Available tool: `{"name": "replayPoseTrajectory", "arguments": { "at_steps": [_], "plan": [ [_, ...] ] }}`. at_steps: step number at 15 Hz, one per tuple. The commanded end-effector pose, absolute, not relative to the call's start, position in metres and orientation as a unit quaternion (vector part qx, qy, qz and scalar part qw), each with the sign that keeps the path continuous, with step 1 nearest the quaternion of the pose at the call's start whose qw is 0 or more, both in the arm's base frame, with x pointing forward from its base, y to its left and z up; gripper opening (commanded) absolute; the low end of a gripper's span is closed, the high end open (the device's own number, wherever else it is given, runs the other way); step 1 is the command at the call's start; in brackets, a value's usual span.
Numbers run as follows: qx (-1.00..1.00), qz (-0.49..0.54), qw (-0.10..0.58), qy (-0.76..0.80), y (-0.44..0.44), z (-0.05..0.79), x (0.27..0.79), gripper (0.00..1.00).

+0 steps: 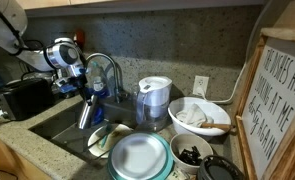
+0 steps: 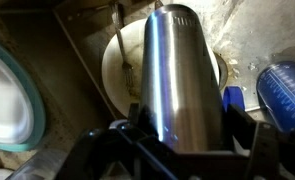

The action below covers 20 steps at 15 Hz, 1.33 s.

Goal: Take the object in the sink and put it in the bowl on the counter

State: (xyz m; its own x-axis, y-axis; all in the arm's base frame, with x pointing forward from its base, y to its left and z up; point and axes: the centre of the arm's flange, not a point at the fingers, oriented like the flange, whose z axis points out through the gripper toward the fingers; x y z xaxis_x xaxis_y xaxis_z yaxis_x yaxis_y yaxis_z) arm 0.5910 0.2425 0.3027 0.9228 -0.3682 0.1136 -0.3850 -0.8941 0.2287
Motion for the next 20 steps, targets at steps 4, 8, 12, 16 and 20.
{"name": "replayPoseTrajectory", "arguments": {
  "at_steps": [4,8,12,16,20],
  "plan": [
    [0.938,0.030,0.185,-0.291,0.282,0.342,0.573,0.61],
    [0.911,0.024,0.225,-0.346,0.281,0.360,0.554,0.61],
    [0.886,0.023,0.263,-0.382,0.269,0.381,0.537,0.61],
    [0.864,0.025,0.289,-0.411,0.259,0.398,0.520,0.61],
    [0.842,0.034,0.304,-0.445,0.246,0.399,0.500,0.61]
  ]
}}
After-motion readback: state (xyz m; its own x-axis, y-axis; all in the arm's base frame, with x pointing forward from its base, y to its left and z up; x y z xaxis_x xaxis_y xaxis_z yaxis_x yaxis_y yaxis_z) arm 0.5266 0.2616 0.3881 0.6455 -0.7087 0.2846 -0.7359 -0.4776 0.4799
